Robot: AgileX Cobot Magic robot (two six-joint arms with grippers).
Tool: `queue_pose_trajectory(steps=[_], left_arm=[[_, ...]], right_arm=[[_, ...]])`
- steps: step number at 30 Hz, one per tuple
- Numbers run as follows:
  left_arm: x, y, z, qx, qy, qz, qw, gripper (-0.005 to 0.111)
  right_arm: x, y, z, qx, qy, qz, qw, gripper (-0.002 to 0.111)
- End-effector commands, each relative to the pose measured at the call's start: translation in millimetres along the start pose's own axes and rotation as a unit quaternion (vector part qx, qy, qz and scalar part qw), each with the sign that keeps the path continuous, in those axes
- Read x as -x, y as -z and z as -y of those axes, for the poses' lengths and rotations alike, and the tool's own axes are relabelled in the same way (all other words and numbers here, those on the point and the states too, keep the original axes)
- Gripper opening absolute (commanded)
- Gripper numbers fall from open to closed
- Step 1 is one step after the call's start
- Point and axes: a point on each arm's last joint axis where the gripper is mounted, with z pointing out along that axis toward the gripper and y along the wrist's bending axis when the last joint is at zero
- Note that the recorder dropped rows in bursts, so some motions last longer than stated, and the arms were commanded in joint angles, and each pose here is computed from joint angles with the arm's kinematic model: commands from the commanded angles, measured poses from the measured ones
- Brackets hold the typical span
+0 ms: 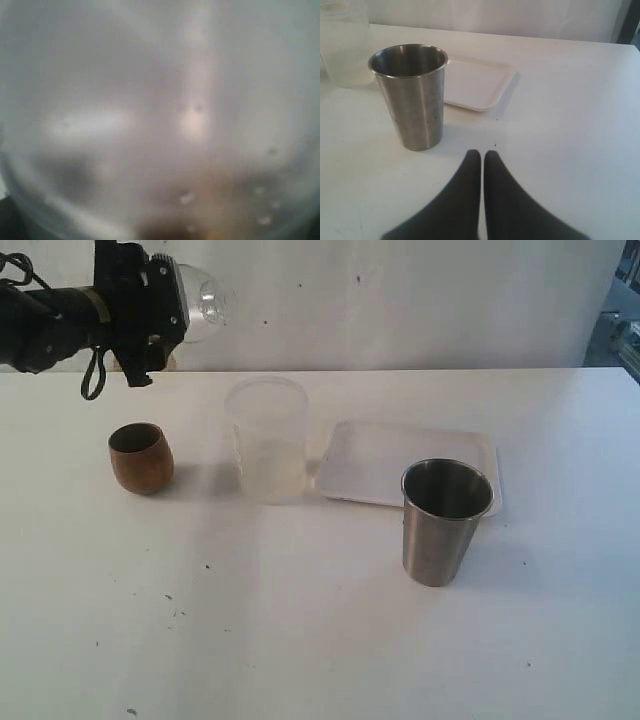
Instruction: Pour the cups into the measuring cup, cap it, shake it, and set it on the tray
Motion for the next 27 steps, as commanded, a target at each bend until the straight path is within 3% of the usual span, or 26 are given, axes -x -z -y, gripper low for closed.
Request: queue_pose_trajectory(steps=[1,7,11,18,24,27], left_arm=[[5,3,-11.4,0.027,-0.092,0.012,0.995,0.0],[9,3,-9.4,0.02,-0.101,0.012,0.995,0.0],[15,2,-7.8,0.017,-0.163,0.017,0.986,0.0],[17,2,-7.3,0.018,-0.169,0.02,0.985,0.0],[23,3,-14.5,0.063,-0.182,0.041,0.98,0.0],[27,3,-13.6,0.062,-0.182,0.045,0.98,0.0]], right_arm=[[0,0,0,-0.001,-0.003,0.004,1.0,0.002],[0,0,0,-0.001,-0.003,0.004,1.0,0.002],[0,0,0,-0.001,-0.003,0.004,1.0,0.002],[0,0,0,-0.001,-0.003,0.004,1.0,0.002],[0,0,0,-0.001,-0.003,0.004,1.0,0.002],[0,0,0,-0.001,-0.003,0.004,1.0,0.002]])
